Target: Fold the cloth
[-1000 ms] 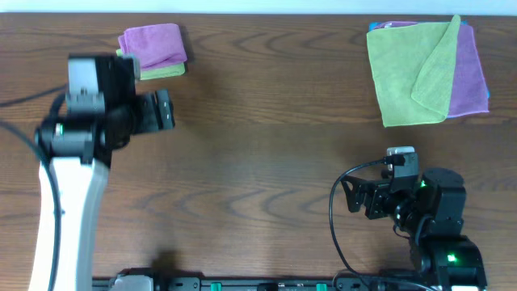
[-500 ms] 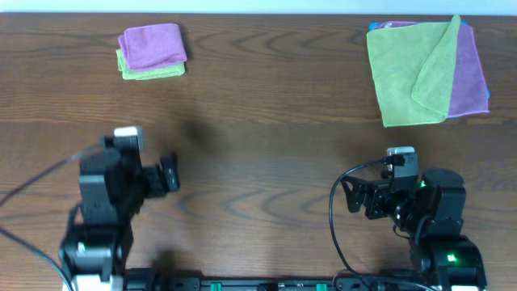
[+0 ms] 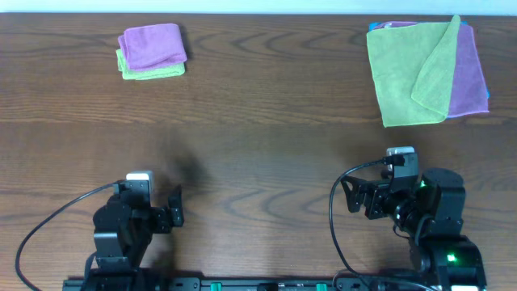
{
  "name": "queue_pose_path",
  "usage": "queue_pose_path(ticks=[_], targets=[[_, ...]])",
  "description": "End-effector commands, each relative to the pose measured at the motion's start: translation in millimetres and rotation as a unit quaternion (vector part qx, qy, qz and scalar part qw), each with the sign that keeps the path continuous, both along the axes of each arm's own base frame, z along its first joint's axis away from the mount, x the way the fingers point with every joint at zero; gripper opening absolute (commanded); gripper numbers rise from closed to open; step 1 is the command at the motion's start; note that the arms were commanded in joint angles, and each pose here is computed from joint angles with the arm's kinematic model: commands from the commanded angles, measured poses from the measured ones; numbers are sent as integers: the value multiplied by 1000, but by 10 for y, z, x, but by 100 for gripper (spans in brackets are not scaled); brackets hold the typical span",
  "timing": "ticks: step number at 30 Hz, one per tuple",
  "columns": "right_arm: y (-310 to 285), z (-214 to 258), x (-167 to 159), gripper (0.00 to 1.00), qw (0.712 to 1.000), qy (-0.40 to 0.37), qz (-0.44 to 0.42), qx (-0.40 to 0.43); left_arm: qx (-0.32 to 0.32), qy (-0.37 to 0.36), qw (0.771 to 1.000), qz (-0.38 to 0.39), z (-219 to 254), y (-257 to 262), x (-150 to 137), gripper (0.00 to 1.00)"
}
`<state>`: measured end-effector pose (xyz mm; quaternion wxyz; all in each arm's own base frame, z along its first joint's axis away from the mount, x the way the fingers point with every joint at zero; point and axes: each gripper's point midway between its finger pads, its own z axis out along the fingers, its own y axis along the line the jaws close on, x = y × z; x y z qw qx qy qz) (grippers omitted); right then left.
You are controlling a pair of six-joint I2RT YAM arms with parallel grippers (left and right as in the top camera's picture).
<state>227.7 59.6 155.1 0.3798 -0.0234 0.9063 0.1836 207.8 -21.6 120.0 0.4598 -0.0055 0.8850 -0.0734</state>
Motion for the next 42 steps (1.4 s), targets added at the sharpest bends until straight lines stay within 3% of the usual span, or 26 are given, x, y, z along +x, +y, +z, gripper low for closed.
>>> queue_pose_path(ticks=[1, 12, 42], targets=[[-25, -12, 0, 99, 1000, 3, -9, 3, 41, -8, 999, -22, -55, 17, -49, 95], [-25, -12, 0, 99, 1000, 3, -9, 3, 81, 8, 996, 26, -152, 235, -222, 95], [-25, -12, 0, 99, 1000, 3, -9, 3, 97, 31, 995, 23, -463, 264, -346, 95]])
